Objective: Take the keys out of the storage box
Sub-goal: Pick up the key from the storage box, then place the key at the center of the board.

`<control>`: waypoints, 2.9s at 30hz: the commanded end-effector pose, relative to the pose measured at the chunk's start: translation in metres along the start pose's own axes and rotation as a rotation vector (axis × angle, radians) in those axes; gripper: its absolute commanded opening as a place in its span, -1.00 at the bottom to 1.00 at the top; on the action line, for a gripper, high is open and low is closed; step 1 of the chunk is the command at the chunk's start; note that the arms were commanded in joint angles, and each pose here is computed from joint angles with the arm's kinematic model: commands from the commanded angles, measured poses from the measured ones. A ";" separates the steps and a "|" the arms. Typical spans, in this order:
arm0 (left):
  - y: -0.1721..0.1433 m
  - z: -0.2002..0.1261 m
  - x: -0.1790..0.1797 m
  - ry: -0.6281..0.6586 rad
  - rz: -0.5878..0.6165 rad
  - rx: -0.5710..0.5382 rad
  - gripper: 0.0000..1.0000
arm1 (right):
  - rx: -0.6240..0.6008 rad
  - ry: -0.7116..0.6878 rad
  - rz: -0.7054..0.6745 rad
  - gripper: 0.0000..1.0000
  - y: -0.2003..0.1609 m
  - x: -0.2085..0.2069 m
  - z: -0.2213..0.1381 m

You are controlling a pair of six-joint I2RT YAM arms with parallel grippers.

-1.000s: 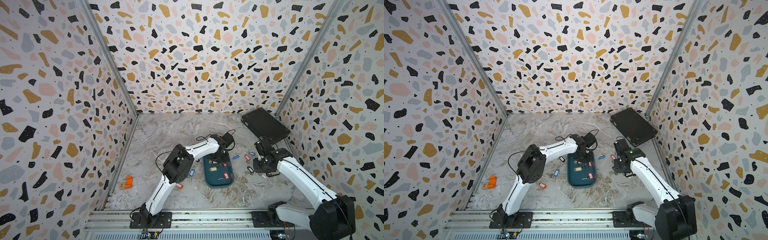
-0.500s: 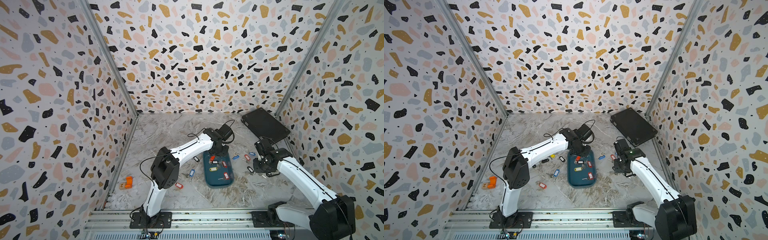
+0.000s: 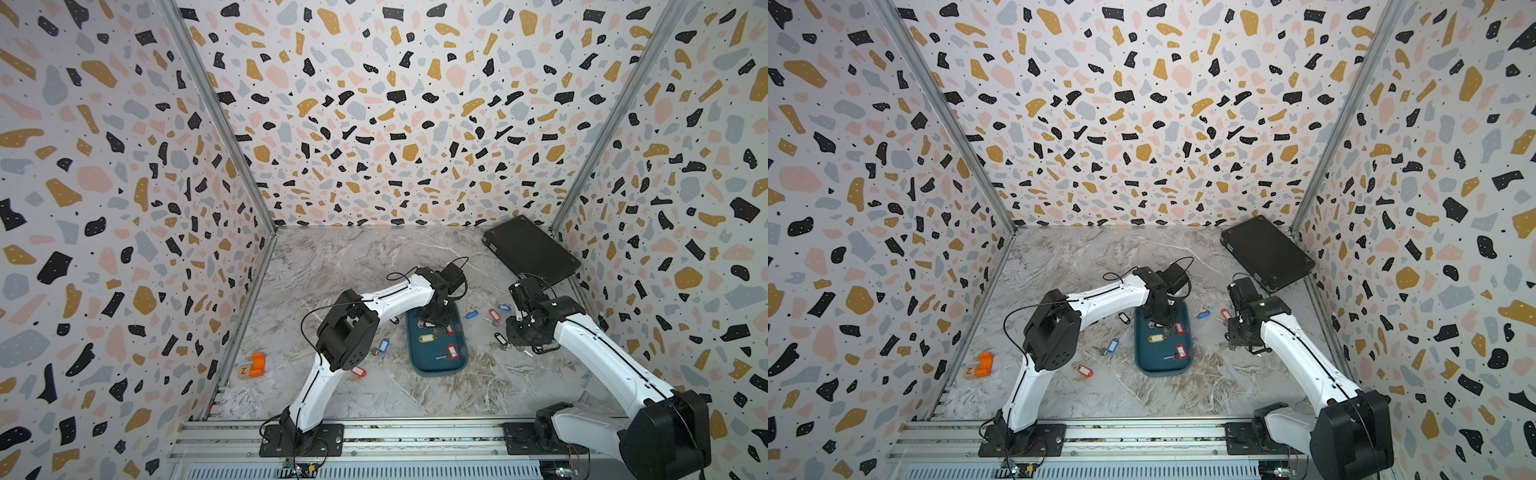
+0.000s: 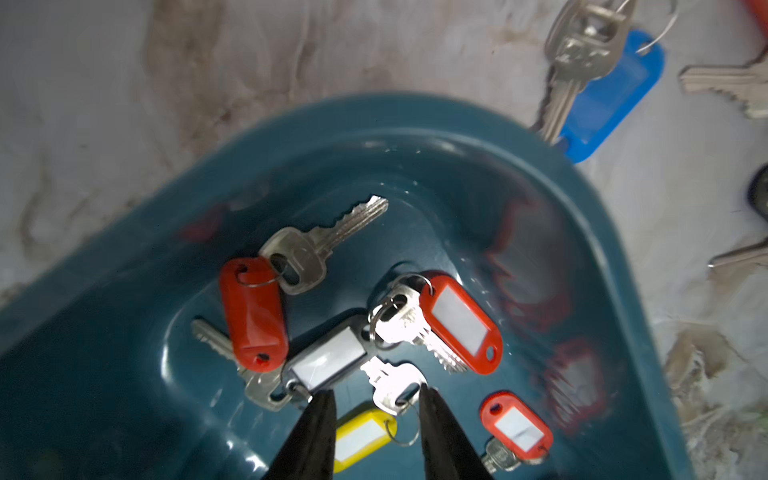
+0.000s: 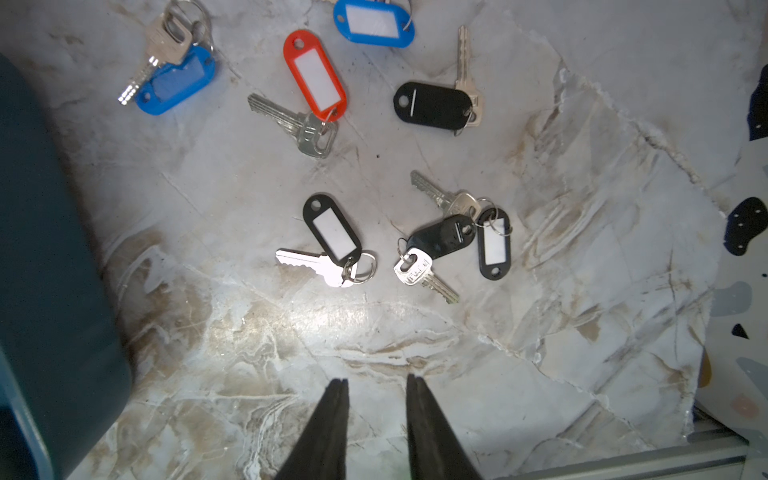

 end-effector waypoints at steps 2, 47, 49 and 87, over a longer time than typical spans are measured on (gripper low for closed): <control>0.002 0.016 0.004 -0.015 0.004 0.008 -0.36 | 0.015 -0.002 0.001 -0.40 -0.003 0.000 0.001; 0.029 0.018 0.024 0.064 0.025 -0.005 -0.40 | 0.043 -0.005 -0.004 -0.46 -0.004 0.001 0.006; 0.029 0.021 0.026 0.062 0.019 0.003 -0.45 | 0.043 -0.006 -0.004 -0.46 -0.004 0.001 0.006; 0.026 -0.070 0.027 -0.024 -0.027 -0.126 -1.00 | 0.039 -0.011 -0.003 -0.48 -0.003 0.001 0.006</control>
Point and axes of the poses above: each gripper's point midway between its finger pads, its own z axis out along the fingers, its own x axis along the line the jaws close on, y = z × x, the point moved 5 cm from there along -z, back along the fingers, and after that the axes turned 7 degrees about z, right-handed, at the moved point
